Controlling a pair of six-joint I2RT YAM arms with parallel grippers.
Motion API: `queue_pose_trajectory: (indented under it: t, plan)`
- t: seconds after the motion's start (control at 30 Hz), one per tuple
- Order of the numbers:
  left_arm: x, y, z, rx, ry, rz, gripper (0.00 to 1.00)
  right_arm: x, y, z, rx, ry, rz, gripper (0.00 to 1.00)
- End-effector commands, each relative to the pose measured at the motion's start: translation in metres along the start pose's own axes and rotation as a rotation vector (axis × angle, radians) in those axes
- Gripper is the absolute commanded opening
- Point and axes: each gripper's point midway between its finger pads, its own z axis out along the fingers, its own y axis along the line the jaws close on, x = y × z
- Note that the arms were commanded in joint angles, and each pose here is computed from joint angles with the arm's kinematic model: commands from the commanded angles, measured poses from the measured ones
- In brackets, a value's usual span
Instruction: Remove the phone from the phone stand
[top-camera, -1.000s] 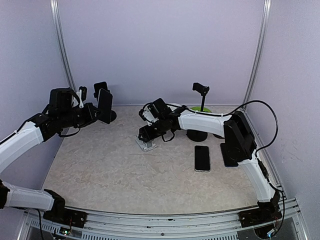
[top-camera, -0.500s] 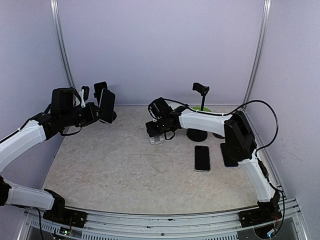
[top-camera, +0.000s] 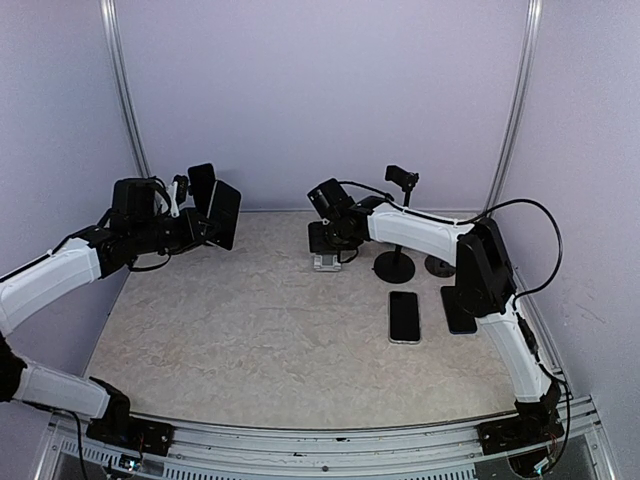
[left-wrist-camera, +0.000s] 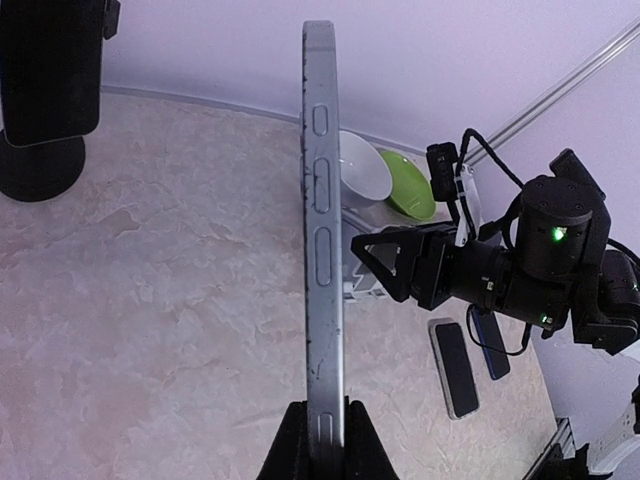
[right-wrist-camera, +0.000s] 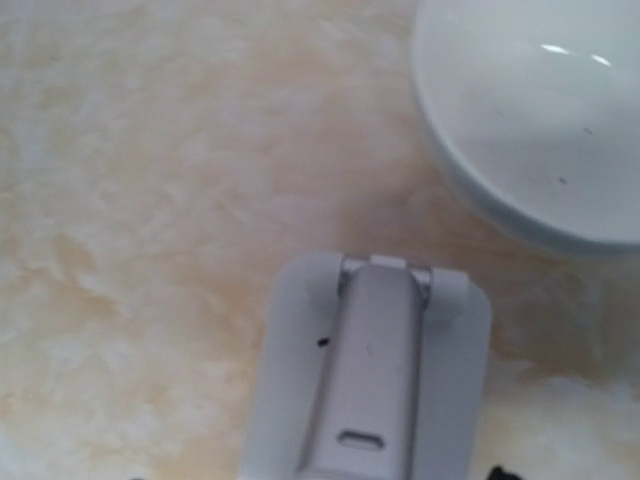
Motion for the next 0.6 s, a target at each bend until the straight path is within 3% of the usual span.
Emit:
queue_pose_trajectory:
  t: [0.0, 0.37, 0.47, 0.57]
  plan:
    - [-0.013, -0.012, 0.003, 0.071, -0.054, 0.026, 0.0, -0.002, -0.008, 0.003, 0.047, -0.011, 0.046, 0.29]
    - [0.001, -0.01, 0.011, 0.102, -0.028, -0.011, 0.0, 0.018, -0.011, 0.008, 0.056, 0.046, 0.043, 0.32]
    - [0.005, -0.01, 0.013, 0.107, -0.025, -0.02, 0.0, 0.019, -0.012, 0.005, 0.065, 0.054, 0.048, 0.41]
    - [0.013, -0.013, 0.016, 0.117, -0.013, -0.024, 0.0, 0.018, -0.012, -0.001, 0.059, 0.057, 0.054, 0.62]
